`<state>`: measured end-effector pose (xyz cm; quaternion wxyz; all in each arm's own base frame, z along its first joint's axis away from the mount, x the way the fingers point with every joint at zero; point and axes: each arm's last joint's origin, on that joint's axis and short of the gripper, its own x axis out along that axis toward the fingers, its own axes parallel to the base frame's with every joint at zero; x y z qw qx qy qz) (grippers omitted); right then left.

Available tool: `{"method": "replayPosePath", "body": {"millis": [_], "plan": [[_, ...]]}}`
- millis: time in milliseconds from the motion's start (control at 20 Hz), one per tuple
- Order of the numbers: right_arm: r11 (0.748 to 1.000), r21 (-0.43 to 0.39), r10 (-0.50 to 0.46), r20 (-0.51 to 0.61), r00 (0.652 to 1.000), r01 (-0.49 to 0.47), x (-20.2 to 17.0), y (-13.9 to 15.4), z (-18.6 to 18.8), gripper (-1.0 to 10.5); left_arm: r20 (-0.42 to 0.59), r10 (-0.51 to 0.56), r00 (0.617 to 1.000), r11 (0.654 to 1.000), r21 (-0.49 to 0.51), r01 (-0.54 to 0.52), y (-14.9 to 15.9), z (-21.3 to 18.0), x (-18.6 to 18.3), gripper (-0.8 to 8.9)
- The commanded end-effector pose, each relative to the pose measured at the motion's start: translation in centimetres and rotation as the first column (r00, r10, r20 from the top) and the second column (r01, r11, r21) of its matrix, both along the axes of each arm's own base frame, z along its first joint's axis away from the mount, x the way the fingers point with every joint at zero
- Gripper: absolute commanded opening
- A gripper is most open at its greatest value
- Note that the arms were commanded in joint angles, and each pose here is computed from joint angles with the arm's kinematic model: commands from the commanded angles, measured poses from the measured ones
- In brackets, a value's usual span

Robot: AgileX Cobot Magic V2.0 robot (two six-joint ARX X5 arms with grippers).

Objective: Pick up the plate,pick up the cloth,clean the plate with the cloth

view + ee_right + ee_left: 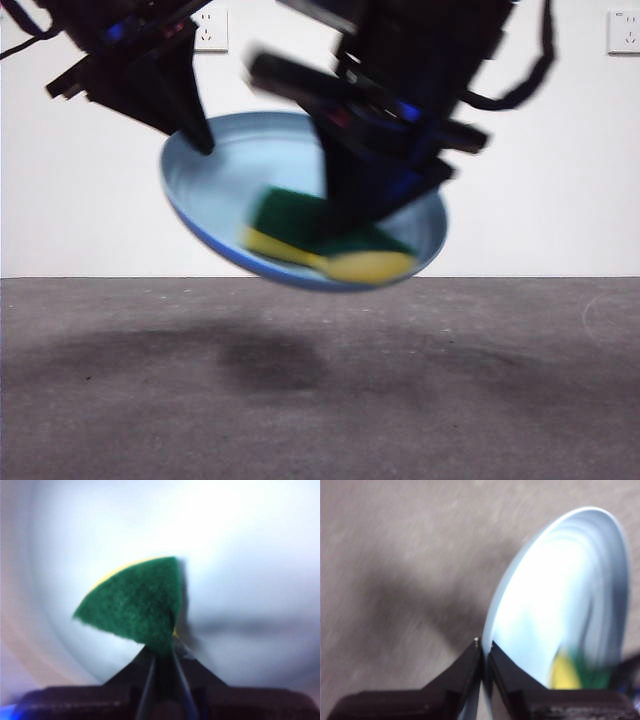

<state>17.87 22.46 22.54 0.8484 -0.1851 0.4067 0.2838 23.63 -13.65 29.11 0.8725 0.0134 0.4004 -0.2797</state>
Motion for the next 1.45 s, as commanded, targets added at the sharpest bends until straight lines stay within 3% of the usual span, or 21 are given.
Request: {"method": "replayPosePath", "body": {"millis": [50,200,350,500,700,850,1000,1200,1300,1450], "plan": [[0.984,-0.124,-0.118,0.104,0.987,0.131,0.9,-0.9,-0.8,-0.2,-0.043,-0.034,0.998,0.999,0.015,0.035,0.1,-0.2,-0.4,-0.08],[0.981,-0.055,-0.174,0.169,0.970,0.186,2.2,-1.1,-0.3,-0.2,-0.107,-0.089,0.990,0.996,0.015,0.091,0.2,-0.6,-0.9,-0.08],[0.984,0.048,-0.179,0.188,0.966,0.173,2.9,-0.9,0.3,-0.2,-0.139,-0.142,0.980,0.990,-0.038,0.138,0.0,-0.6,-1.1,-0.08],[0.981,0.175,-0.105,0.145,0.984,0.079,3.3,-0.4,0.8,-0.2,-0.136,-0.173,0.975,0.983,-0.078,0.164,-0.1,-0.4,-1.1,-0.08],[0.951,0.305,0.034,0.081,0.996,-0.057,3.0,0.5,1.1,-0.2,-0.077,-0.168,0.983,0.982,-0.106,0.159,-0.4,0.0,-0.7,-0.08],[0.933,0.334,0.134,0.034,0.990,-0.138,2.0,1.3,0.9,-0.2,-0.028,-0.145,0.989,0.980,-0.144,0.140,-0.6,0.4,-0.2,-0.08],[0.945,0.286,0.170,-0.025,0.985,-0.156,0.9,1.6,0.4,-0.2,0.004,-0.123,0.992,0.979,-0.163,0.122,-0.7,0.7,0.0,-0.08],[0.987,0.115,0.130,-0.132,0.983,-0.115,0.0,0.5,-0.9,-0.2,0.004,-0.077,0.997,0.987,-0.143,0.076,-0.3,0.7,0.3,-0.08],[0.999,-0.026,0.038,-0.104,0.994,-0.041,-0.1,-0.3,-1.3,-0.2,-0.015,-0.069,0.998,0.989,-0.133,0.066,0.0,0.5,0.3,-0.08],[0.974,-0.195,-0.106,0.053,0.993,0.115,0.4,-1.3,-1.4,-0.2,-0.059,-0.092,0.994,0.993,-0.083,0.087,0.3,0.0,-0.1,-0.08]]}}
